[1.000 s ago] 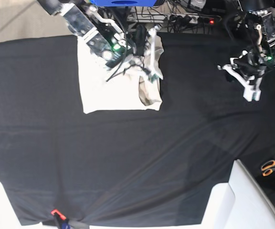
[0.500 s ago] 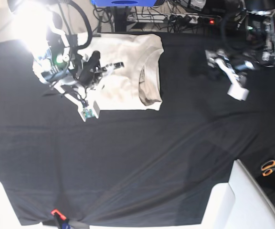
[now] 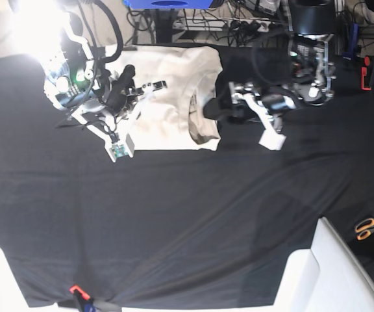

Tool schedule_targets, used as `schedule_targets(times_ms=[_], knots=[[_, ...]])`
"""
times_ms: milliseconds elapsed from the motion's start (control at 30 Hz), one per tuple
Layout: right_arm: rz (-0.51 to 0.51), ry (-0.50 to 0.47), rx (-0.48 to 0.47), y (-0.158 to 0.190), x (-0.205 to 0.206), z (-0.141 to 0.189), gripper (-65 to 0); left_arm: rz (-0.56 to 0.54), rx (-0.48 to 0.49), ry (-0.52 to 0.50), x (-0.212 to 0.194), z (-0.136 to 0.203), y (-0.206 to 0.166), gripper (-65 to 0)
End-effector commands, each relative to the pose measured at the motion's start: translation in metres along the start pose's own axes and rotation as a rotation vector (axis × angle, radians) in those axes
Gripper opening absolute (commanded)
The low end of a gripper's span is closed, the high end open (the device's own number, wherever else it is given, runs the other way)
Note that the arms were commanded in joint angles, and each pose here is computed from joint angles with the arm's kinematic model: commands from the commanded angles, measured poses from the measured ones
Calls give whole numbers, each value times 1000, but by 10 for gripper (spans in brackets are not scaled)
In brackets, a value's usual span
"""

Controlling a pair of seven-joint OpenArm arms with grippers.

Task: Fold the T-shirt properly
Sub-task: 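Grasp the shirt stack edge with the left gripper, then drag the shirt stack with the left gripper toward the table center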

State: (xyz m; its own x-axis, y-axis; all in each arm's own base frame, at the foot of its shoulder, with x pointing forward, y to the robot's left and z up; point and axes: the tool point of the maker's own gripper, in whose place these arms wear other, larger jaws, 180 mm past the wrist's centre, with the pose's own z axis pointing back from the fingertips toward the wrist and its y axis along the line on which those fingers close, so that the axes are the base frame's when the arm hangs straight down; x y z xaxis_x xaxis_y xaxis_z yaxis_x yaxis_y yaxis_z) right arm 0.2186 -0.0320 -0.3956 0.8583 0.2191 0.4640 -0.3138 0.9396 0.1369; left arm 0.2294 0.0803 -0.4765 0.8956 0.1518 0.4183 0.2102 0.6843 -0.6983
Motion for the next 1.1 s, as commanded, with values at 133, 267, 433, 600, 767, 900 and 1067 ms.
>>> schedule_targets(times_ms=[133,267,433,600,767,900,1067], knots=[[-3,-38,-4,-2,10,3,-648,-87,-7,218,-47,-28,-20,-13],[-3,-39,-10,-4,10,3,-648,-123,-68,267,-64,-46,-39,-13],[-102,-69,-87,-40,11,10,-648,-91,-81,292,-76,-56,-38,-158],[-250,-180,-242,-109,6,28,-648,-52,-72,270,-77,-59,-31,-612],[-318,-204,-331,-144,-7,41,-648,-65,-70,260,-66,-61,-30,-650],[-299,-198,-326,-145,-8,41,-648,-154,-48,267,-45,-50,-25,-650],[-247,-195,-296,-139,-7,39,-648,-367,6,427,-22,-30,-14,-650]])
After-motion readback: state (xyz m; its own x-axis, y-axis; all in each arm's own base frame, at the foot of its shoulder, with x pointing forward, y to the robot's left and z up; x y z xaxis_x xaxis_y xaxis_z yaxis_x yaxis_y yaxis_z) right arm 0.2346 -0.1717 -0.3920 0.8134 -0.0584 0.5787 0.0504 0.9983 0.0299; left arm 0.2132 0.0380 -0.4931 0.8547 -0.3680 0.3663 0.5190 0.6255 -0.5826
